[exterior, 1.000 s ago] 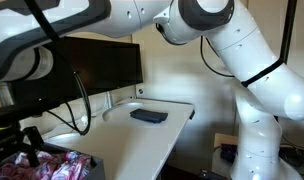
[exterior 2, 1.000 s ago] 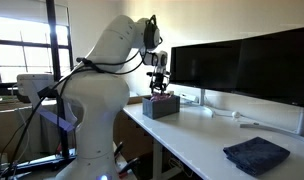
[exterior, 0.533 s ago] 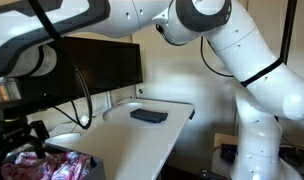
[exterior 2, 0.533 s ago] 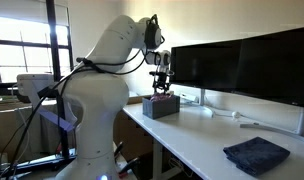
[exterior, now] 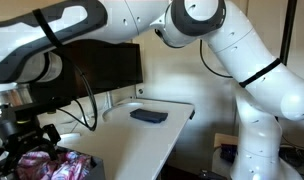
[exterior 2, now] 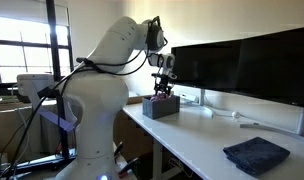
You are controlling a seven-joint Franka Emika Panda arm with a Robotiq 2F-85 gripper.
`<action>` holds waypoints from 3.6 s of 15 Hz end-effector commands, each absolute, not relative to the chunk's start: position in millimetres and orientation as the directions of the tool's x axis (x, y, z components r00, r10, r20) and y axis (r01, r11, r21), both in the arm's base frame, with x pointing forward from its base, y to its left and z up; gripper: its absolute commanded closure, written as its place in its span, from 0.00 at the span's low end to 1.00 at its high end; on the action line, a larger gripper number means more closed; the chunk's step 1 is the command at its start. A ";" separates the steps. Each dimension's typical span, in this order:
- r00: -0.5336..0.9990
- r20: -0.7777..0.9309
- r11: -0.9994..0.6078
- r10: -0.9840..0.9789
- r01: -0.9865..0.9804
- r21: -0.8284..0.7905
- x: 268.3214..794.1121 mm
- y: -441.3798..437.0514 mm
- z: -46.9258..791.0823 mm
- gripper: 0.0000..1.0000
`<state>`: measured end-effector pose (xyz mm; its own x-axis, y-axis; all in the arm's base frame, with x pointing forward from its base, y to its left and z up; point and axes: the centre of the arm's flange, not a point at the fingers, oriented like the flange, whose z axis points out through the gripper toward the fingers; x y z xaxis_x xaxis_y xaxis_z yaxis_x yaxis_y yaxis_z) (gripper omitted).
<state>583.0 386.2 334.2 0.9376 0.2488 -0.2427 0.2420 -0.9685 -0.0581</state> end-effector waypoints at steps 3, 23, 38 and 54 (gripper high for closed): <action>0.929 -0.308 -0.978 0.206 0.187 -0.089 561.3 377.0 321.4 0.00; 0.957 -0.252 -0.989 0.146 0.137 -0.051 552.1 367.1 353.3 0.00; 0.978 -0.062 -0.972 0.200 0.191 -0.134 577.2 374.5 382.3 0.00; 0.965 -0.050 -0.954 0.256 0.244 -0.173 575.7 379.8 381.4 0.00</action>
<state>582.1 388.1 382.6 0.9673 0.2481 -0.0528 0.2382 -0.9600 -0.1473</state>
